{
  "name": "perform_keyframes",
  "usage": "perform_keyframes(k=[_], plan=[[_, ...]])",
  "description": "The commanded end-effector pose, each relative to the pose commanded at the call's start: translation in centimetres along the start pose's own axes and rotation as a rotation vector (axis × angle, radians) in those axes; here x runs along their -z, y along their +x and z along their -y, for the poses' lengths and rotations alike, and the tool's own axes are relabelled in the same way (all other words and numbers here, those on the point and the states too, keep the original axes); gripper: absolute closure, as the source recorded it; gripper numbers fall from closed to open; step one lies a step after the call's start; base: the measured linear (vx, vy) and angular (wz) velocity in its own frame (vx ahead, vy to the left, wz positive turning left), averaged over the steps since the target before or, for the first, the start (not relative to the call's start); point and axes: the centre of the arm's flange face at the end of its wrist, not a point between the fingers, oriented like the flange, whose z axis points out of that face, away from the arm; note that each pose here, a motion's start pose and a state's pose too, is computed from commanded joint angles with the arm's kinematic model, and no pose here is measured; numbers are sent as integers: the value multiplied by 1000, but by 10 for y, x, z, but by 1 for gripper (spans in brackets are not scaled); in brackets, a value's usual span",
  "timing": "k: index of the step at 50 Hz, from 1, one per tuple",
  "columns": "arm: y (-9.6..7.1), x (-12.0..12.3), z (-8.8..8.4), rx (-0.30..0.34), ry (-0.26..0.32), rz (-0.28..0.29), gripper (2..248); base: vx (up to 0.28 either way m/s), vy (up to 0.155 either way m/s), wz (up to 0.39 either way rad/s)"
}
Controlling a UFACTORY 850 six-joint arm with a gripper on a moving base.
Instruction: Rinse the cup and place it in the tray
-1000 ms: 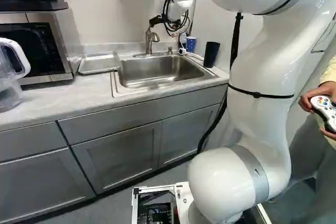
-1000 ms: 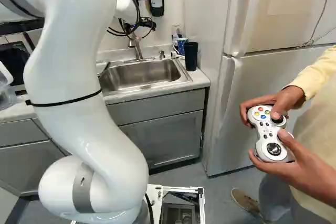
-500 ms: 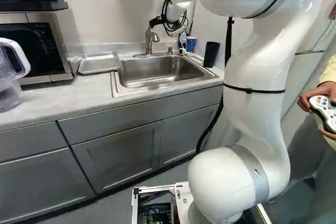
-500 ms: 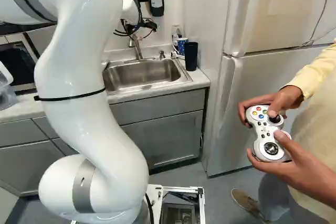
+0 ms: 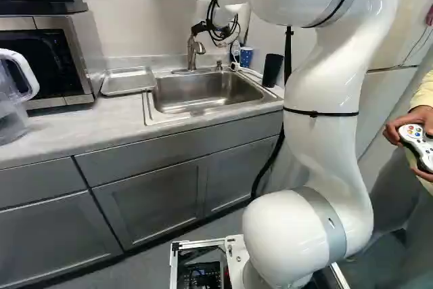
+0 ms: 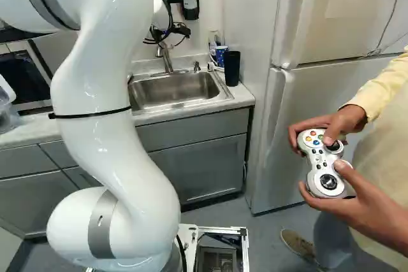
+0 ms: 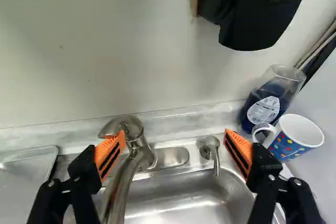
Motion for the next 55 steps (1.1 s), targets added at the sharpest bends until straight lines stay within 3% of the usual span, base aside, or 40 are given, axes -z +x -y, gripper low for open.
perform_keyframes(k=[15, 30, 40, 55], plan=[[4, -2, 1, 0, 1, -34, 3, 0, 0, 0], [13, -20, 0, 0, 0, -91, 3, 0, 0, 0], [18, -35, 3, 2, 4, -102, 3, 0, 0, 0], [18, -34, 4, 2, 5, -101, 3, 0, 0, 0]])
